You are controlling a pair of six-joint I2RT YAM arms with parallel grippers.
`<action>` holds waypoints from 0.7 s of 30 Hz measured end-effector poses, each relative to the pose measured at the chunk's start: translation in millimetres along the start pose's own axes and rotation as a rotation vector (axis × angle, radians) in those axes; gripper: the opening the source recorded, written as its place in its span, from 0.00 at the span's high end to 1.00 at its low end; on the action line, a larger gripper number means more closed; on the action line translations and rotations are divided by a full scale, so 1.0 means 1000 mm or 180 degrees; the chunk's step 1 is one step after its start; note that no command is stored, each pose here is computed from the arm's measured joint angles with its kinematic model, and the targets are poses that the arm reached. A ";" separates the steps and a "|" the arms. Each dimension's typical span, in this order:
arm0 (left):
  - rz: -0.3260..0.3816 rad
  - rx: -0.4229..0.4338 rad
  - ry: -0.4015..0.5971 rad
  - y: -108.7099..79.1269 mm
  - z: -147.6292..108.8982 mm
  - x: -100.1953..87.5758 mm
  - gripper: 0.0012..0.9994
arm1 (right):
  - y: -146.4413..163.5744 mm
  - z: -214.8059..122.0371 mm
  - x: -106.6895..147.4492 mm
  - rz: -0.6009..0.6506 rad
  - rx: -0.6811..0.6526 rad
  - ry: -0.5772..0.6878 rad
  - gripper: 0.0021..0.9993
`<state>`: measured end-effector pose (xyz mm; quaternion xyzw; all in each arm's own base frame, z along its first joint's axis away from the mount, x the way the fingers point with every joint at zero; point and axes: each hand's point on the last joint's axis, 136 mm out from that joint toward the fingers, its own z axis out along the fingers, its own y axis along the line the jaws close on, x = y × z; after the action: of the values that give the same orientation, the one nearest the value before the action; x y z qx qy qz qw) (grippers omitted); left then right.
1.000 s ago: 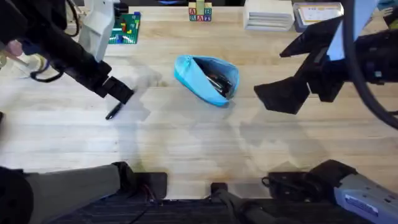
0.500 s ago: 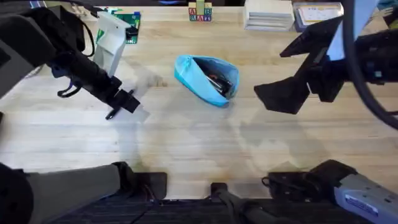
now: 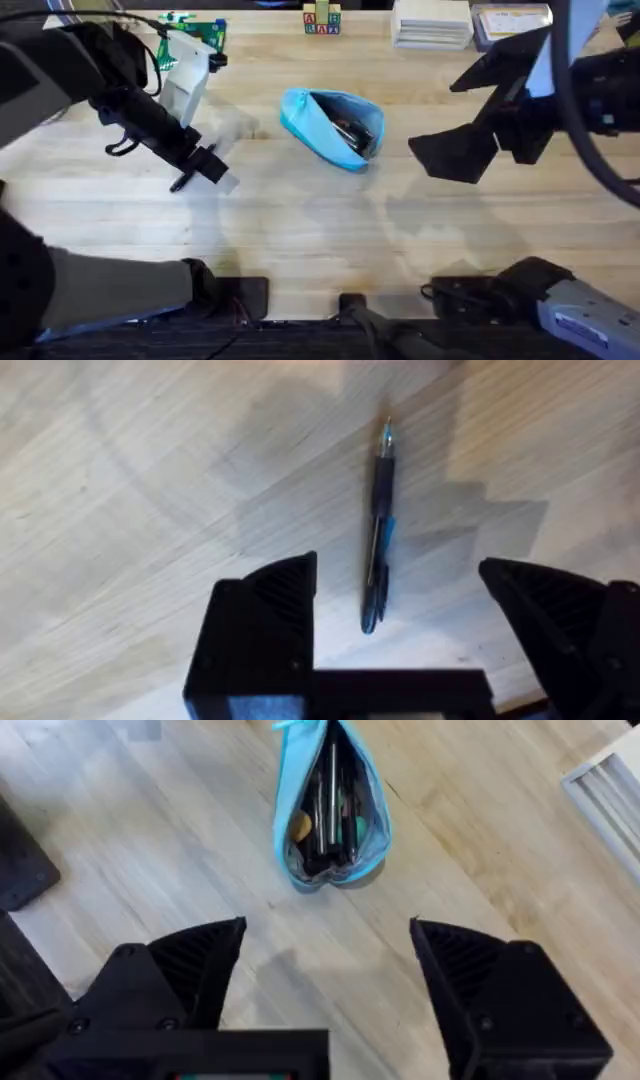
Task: Unzip the bag, pick up the pens from the table one at a time and place them inside, then zip the bag closed.
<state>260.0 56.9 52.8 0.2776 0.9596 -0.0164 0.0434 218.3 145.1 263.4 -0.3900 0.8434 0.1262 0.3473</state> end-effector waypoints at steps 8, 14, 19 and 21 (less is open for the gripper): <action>-0.0009 0.0125 0.0149 -0.001 0.017 0.004 0.01 | 0.000 0.000 0.000 0.0000 0.0000 0.0000 0.00; -0.0004 0.0140 0.0175 0.001 0.018 0.004 0.01 | 0.000 0.000 0.000 0.0000 0.0000 -0.0001 0.00; -0.0004 0.0139 0.0177 0.001 0.018 0.003 0.01 | 0.000 0.000 0.000 0.0000 0.0000 0.0000 0.00; -0.0004 0.0139 0.0176 0.001 0.018 0.003 0.01 | 0.000 0.000 0.000 -0.0001 -0.0001 0.0000 0.00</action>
<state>259.1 58.6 34.2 0.2782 0.9600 -0.0297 0.0108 218.3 145.1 263.4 -0.3902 0.8433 0.1263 0.3473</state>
